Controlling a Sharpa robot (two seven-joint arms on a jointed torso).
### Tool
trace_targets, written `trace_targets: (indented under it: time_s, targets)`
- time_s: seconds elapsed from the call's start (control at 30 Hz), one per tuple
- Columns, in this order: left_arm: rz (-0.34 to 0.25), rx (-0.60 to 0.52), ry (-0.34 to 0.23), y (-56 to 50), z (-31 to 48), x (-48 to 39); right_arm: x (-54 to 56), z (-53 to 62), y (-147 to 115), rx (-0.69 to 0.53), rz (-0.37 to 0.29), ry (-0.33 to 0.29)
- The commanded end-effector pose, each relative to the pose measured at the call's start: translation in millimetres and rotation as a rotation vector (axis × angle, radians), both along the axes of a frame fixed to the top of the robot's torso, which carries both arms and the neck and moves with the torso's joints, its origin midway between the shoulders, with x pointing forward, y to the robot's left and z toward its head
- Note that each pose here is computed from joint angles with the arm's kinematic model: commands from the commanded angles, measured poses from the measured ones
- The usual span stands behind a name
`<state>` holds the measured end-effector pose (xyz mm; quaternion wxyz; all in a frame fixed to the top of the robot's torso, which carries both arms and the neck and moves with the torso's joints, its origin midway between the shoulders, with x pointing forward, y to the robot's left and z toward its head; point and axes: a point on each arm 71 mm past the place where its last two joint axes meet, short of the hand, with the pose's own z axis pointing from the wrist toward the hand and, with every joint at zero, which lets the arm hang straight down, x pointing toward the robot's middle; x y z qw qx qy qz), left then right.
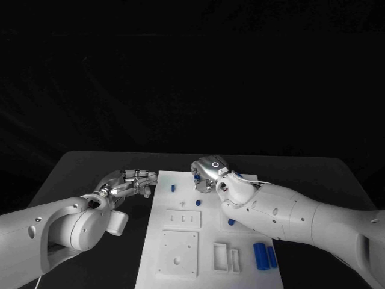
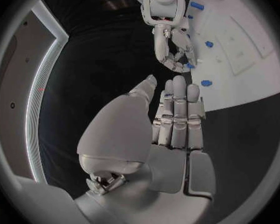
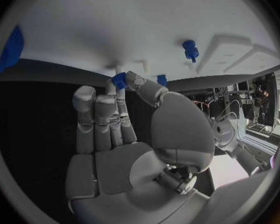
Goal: Assemble the parts on the task board
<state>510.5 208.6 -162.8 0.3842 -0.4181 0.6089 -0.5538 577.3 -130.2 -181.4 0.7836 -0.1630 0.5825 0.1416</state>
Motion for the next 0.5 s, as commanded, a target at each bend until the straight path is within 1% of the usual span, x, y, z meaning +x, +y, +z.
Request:
trace_targets:
  time_s: [0.03, 0.5]
  targets:
    - [-0.006, -0.005, -0.006, -0.4, 1.8, 0.1, 2.2, -3.3, -6.8, 0.015, -0.028, 0.043]
    - [-0.003, -0.004, -0.005, 0.9, 1.8, 0.3, 3.5, -3.6, -10.5, 0.032, -0.035, 0.055]
